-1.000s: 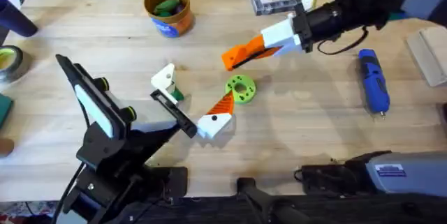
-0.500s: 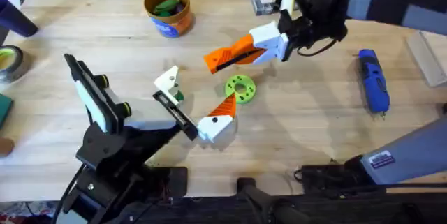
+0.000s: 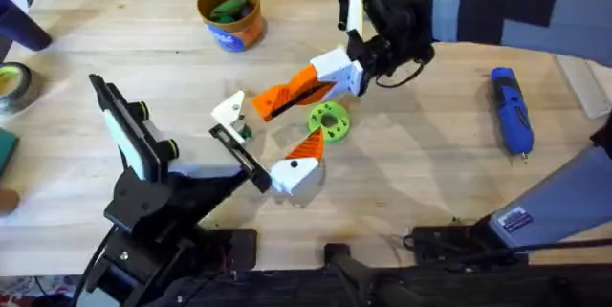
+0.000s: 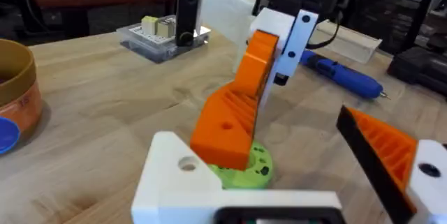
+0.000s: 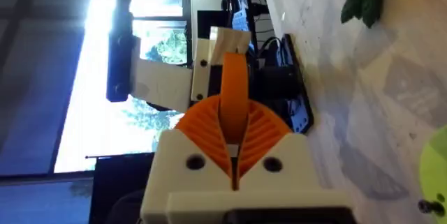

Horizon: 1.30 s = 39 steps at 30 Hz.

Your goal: Pick up the gripper from the table and insert it into the empty holder that is missing its gripper. Then pick up a screw, insert it into the mounting hole, and use the screwdriver to tighten it. Finally, clean up the table by picking up the vegetable and placing it into the bucket.

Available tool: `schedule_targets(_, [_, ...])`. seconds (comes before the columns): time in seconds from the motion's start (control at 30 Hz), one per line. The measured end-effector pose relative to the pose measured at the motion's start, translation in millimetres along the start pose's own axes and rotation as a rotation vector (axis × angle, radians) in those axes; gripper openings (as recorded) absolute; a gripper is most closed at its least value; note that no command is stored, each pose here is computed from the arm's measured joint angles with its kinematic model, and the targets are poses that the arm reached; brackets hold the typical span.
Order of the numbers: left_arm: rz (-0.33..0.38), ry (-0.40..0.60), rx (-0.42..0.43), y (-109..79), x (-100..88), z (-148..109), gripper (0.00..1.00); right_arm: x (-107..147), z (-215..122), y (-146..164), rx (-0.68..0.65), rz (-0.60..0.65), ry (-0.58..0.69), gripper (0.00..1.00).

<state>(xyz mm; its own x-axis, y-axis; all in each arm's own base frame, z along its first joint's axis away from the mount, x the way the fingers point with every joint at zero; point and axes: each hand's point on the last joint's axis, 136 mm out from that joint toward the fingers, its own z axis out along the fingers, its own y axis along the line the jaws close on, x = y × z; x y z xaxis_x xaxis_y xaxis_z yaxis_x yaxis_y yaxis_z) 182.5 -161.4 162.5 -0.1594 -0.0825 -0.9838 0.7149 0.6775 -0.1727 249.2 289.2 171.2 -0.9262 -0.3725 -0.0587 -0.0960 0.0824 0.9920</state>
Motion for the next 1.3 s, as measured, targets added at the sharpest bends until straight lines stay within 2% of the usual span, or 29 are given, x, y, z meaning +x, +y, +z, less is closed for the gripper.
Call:
schedule_targets(0.6, [-0.001, -0.001, -0.005, 0.9, -0.2, 0, 0.993, -1, 16, 10, -0.034, 0.069, 0.042, 0.01])
schedule_targets(1.0, [-0.009, 0.0, -0.001, 0.4, 0.0, 0, 0.993, -1, 21, 1, -0.031, 0.114, 0.056, 0.01])
schedule_targets(1.3, [-0.008, 0.0, 0.0, 0.2, -0.1, 0, 0.993, -6, 24, 3, -0.037, 0.078, 0.058, 0.01])
